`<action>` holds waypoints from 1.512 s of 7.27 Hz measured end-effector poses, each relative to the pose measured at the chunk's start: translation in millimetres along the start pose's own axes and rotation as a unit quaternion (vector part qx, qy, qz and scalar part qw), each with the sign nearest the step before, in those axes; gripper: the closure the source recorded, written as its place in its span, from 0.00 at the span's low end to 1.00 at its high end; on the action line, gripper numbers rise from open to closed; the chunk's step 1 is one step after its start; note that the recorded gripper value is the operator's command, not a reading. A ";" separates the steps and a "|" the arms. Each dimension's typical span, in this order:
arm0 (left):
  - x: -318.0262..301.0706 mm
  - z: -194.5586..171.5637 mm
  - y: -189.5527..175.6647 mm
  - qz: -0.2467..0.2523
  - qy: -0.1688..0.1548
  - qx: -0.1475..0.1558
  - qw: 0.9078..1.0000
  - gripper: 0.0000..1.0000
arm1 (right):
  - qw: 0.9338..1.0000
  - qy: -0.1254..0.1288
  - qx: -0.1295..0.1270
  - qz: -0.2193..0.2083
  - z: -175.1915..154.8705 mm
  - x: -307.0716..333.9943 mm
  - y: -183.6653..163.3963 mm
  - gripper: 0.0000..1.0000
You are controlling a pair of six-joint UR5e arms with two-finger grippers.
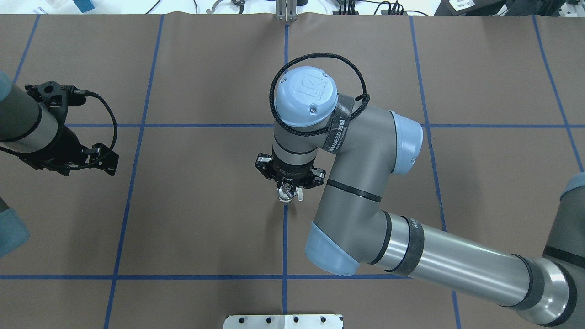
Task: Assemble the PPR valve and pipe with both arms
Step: 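Lower and press the silver fitting into the valve top with the right gripper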
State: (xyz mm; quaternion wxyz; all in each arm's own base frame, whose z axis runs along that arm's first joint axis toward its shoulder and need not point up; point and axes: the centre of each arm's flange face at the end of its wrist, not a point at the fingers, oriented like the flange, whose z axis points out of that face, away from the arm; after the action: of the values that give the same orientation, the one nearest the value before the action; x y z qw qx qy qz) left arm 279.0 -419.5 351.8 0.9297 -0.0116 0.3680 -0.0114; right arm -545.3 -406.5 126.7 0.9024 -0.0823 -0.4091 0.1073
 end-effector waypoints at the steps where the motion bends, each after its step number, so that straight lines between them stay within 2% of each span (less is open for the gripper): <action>1: 0.2 0.3 0.2 0.000 0.000 0.000 1.000 0.00 | 1.000 0.001 0.000 0.000 1.5 0.2 -0.7 1.00; 11: 1.7 0.3 0.7 -0.003 0.001 0.000 1.000 0.00 | 1.000 0.009 0.003 -0.002 12.2 -0.5 -6.0 1.00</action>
State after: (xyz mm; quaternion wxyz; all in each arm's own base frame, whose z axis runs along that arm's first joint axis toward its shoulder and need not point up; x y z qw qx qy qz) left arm 280.5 -418.9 350.9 0.9293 -0.0130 0.3687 -0.0140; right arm -554.1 -411.6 135.7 0.9067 -0.0793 -0.4006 0.1059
